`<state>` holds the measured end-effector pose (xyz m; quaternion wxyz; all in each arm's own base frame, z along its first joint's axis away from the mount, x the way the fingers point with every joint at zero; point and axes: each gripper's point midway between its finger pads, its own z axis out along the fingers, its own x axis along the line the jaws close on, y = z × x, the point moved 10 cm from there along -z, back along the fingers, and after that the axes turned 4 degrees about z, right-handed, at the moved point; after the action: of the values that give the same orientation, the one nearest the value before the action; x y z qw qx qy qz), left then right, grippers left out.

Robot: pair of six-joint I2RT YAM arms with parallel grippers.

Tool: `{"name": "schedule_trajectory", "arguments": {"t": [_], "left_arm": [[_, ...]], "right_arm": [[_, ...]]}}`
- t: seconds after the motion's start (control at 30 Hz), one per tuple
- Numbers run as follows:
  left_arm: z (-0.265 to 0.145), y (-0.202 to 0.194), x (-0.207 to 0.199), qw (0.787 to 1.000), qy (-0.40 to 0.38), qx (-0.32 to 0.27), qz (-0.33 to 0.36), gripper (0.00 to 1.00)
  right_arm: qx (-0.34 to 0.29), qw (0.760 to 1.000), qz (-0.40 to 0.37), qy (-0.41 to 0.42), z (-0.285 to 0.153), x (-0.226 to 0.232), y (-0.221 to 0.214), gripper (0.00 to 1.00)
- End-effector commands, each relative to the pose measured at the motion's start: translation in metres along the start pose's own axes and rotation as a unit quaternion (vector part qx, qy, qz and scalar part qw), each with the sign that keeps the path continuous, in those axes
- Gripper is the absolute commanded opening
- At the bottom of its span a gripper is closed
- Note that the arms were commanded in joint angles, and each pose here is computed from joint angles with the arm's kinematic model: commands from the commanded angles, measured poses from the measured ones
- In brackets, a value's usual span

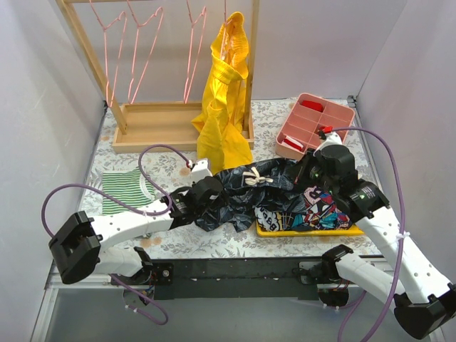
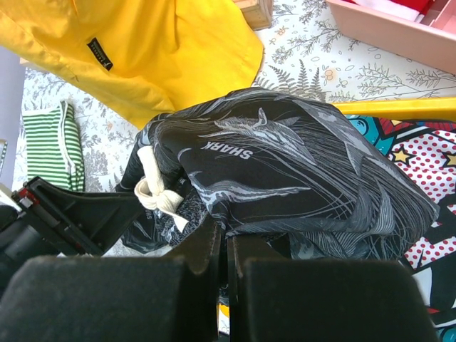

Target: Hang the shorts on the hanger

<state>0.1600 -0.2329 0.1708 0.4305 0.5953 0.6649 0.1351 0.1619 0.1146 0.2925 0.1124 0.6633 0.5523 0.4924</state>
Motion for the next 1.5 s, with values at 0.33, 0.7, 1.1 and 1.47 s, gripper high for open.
{"name": "schedule_trajectory", "arguments": {"t": [0.33, 0.7, 1.1, 1.47], "left_arm": [[0.013, 0.0, -0.011, 0.999, -0.041, 0.012, -0.007, 0.47], [0.001, -0.001, -0.009, 0.995, -0.089, 0.003, -0.047, 0.56], [0.006, 0.004, -0.002, 0.995, -0.063, 0.003, -0.081, 0.58], [0.011, -0.008, 0.002, 0.995, -0.067, 0.03, -0.061, 0.45]], "right_arm": [[-0.023, 1.0, 0.001, 0.005, -0.02, 0.0, 0.005, 0.01], [-0.024, 1.0, 0.0, 0.004, -0.022, -0.001, 0.004, 0.01], [-0.024, 1.0, -0.001, -0.005, -0.023, -0.005, 0.001, 0.01], [-0.026, 1.0, 0.0, -0.005, -0.024, -0.004, 0.002, 0.01]]}}
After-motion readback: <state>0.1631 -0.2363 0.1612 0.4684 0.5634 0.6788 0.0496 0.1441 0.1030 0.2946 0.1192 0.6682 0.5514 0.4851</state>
